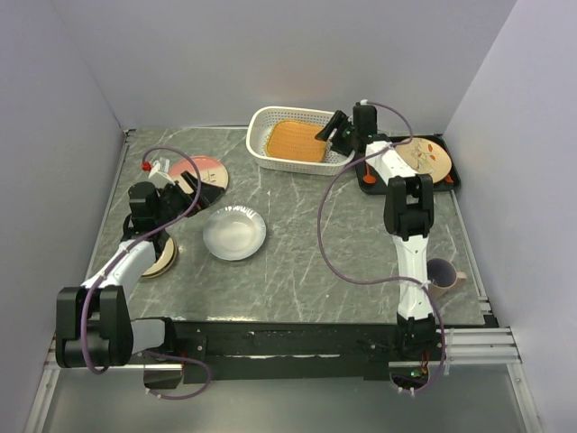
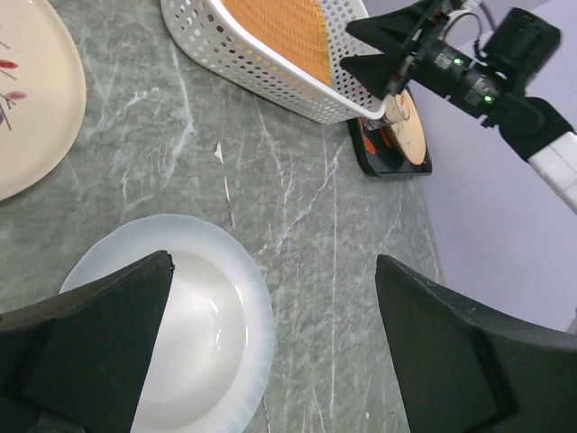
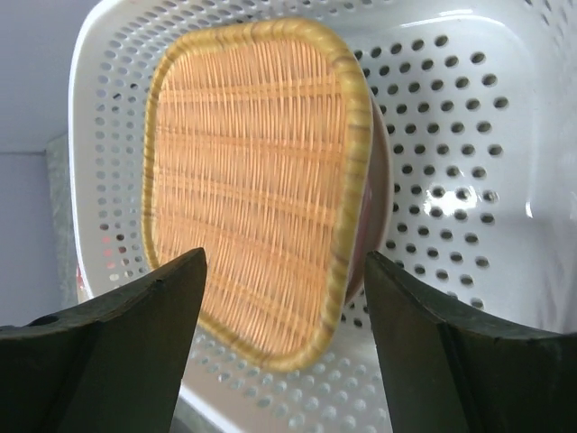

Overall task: Place the plates into the plastic bin on the countertop
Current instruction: Place the plate in the plastic bin.

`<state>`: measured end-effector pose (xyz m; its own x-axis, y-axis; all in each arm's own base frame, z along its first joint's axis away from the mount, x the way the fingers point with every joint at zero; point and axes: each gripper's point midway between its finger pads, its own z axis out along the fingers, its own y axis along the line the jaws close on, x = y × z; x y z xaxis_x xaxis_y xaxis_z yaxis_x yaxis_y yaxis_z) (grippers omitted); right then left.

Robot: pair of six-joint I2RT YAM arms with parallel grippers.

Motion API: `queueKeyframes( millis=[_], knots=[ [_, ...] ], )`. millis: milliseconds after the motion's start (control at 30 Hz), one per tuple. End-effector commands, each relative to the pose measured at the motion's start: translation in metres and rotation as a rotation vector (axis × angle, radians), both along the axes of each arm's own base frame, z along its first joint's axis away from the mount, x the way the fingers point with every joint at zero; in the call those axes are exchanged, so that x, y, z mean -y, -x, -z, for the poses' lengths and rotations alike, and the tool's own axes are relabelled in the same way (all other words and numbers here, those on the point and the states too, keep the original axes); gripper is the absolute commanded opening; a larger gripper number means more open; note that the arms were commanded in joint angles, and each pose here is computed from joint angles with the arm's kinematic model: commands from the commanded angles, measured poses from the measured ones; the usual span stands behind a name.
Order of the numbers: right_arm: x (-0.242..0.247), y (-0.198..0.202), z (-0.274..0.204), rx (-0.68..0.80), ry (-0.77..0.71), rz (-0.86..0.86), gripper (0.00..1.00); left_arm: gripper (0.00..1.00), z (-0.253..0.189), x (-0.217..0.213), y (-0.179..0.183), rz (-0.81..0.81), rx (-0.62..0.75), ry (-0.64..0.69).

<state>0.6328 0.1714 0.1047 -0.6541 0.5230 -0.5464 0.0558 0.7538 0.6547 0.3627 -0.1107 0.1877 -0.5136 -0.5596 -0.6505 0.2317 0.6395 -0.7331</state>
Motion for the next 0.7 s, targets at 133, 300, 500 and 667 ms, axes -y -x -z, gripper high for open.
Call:
queueKeyframes(
  millis=[133,300,500,667],
  knots=[
    [0.013,0.017,-0.100,0.210,-0.003,0.025,0.79,0.99,-0.001,-0.006,0.003,-0.031,0.017,-0.045],
    [0.007,0.026,-0.119,0.244,-0.001,0.000,0.79,0.99,0.005,-0.008,0.002,-0.048,-0.003,-0.052],
    [-0.004,0.031,-0.130,0.261,-0.006,-0.032,0.79,0.99,0.016,-0.017,-0.004,-0.102,-0.059,-0.070],
    [-0.017,0.036,-0.134,0.272,0.007,-0.058,0.79,0.99,0.032,-0.024,-0.011,-0.153,-0.133,-0.075]
  ],
)
